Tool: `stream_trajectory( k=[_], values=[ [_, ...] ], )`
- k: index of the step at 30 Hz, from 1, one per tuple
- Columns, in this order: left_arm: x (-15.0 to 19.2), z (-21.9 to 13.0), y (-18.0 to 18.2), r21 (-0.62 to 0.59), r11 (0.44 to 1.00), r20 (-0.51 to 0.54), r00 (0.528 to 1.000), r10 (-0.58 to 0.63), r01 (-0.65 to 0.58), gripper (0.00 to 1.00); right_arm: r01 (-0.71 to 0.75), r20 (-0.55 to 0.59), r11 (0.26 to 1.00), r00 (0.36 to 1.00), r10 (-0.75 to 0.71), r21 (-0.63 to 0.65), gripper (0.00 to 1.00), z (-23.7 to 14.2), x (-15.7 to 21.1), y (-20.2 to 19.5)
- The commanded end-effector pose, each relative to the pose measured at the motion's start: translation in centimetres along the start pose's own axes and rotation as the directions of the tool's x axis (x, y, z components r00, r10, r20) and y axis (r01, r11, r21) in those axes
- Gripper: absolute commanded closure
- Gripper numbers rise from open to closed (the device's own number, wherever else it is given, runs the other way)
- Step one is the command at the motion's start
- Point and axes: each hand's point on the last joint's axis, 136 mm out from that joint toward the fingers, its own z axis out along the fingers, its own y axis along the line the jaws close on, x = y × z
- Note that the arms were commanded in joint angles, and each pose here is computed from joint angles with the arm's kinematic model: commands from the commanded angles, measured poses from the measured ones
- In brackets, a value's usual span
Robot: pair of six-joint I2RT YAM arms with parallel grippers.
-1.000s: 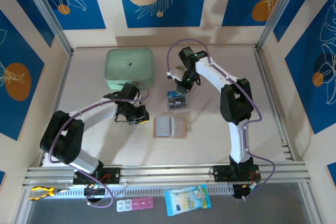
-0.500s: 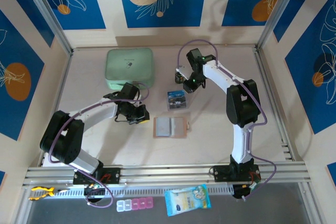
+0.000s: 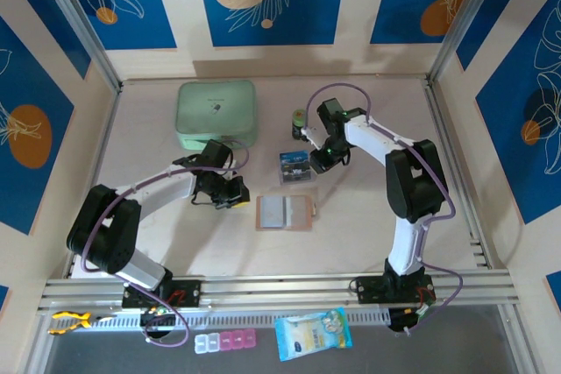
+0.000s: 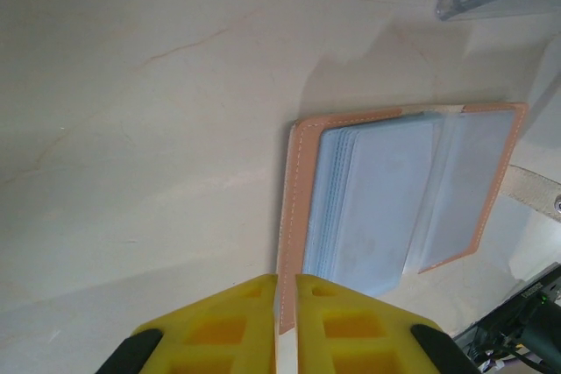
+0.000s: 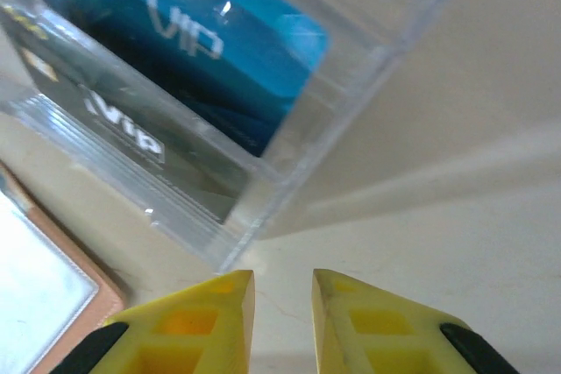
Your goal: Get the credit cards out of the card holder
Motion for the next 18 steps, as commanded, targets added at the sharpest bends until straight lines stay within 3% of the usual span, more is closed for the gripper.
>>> stream_trajectory(
  k=[1, 11, 18],
  values=[
    [0.4, -0.2, -0.4, 0.025, 1.000, -0.005, 1.000, 0.000, 0.000, 0.88, -0.016, 0.046, 0.998, 0.999, 0.019, -0.067, 0.76, -0.1, -0.5, 1.8],
    [1.1, 0.6, -1.3, 0.036, 0.999, -0.023, 1.000, 0.020, -0.019, 0.88, -0.047, 0.092, 0.996, 0.994, 0.054, -0.080, 0.75, -0.3, -0.4, 2.6],
    [1.2, 1.2, -2.9, 0.063, 0.997, -0.037, 0.998, 0.050, -0.048, 0.88, -0.160, 0.188, 0.984, 0.967, 0.171, -0.072, 0.76, -3.2, -0.4, 3.6]
  ],
)
